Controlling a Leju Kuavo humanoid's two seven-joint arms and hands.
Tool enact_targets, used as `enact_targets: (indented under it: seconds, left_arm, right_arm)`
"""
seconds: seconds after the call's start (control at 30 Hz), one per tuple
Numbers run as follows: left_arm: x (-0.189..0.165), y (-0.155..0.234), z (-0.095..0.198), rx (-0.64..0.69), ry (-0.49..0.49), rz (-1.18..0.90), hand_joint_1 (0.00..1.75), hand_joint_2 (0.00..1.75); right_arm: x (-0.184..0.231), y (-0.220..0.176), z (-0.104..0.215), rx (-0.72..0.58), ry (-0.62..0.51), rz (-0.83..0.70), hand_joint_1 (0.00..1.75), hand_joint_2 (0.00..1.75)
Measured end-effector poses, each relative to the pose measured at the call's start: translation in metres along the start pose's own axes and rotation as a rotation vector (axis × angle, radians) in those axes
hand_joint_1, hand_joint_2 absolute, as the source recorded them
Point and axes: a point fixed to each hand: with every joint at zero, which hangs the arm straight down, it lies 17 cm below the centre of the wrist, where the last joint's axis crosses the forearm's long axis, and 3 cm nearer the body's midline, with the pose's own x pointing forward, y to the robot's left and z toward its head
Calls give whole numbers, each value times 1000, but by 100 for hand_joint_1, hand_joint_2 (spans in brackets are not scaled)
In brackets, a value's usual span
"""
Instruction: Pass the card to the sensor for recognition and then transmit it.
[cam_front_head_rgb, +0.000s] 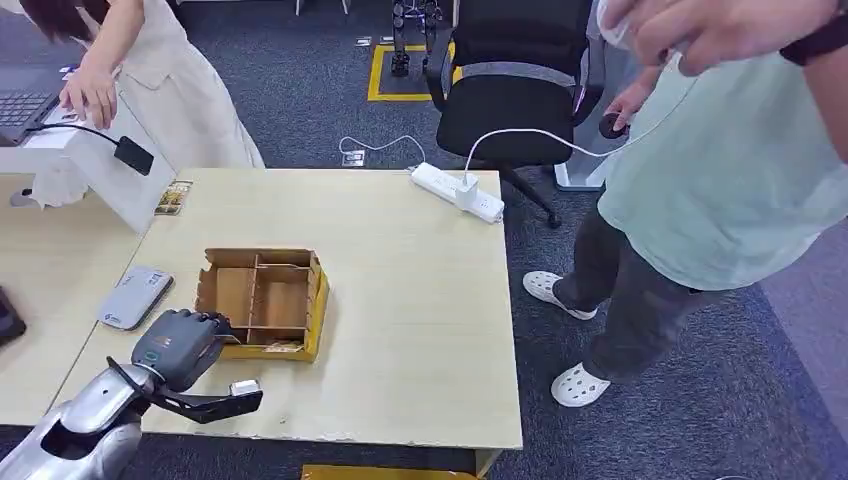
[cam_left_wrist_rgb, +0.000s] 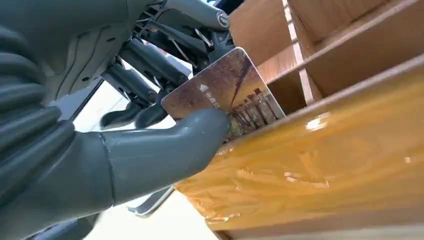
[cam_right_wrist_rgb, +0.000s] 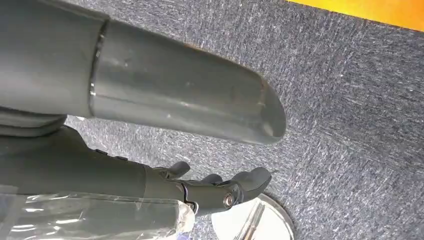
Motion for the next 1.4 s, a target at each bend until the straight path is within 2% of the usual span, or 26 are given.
enact_targets:
  seconds: [0.1, 0.23, 0.4, 0.6, 0.73, 0.93, 1.13, 1.4]
  left_arm:
    - [-4, 12, 0, 53, 21, 2, 175, 175]
    - [-27, 53, -4, 175, 84, -19, 175, 175]
    - [-73, 127, -7, 354, 200, -80, 175, 175]
    - [-95, 188, -5, 530, 260, -114, 175, 175]
    - [-117, 220, -11, 635, 360, -169, 175, 175]
    - [-145, 253, -20, 762, 473, -200, 175, 175]
    - [-174, 268, -19, 835, 575, -259, 175, 175]
    - [-201, 256, -30, 789, 645, -242, 175, 175]
  right_arm:
    - [0, 1, 0, 2, 0, 1, 0, 0]
    - [-2, 2, 2, 4, 2, 0, 0, 0]
    - [-4, 4, 3, 5, 3, -3, 0, 0]
    - [-3, 4, 3, 7, -4, 8, 0, 0]
    - [2, 3, 1, 9, -20, 31, 0, 0]
    - [14, -2, -3, 0, -47, 44, 0, 0]
    - [18, -1, -4, 4, -59, 66, 0, 0]
    - [23, -1, -4, 4, -74, 75, 0, 0]
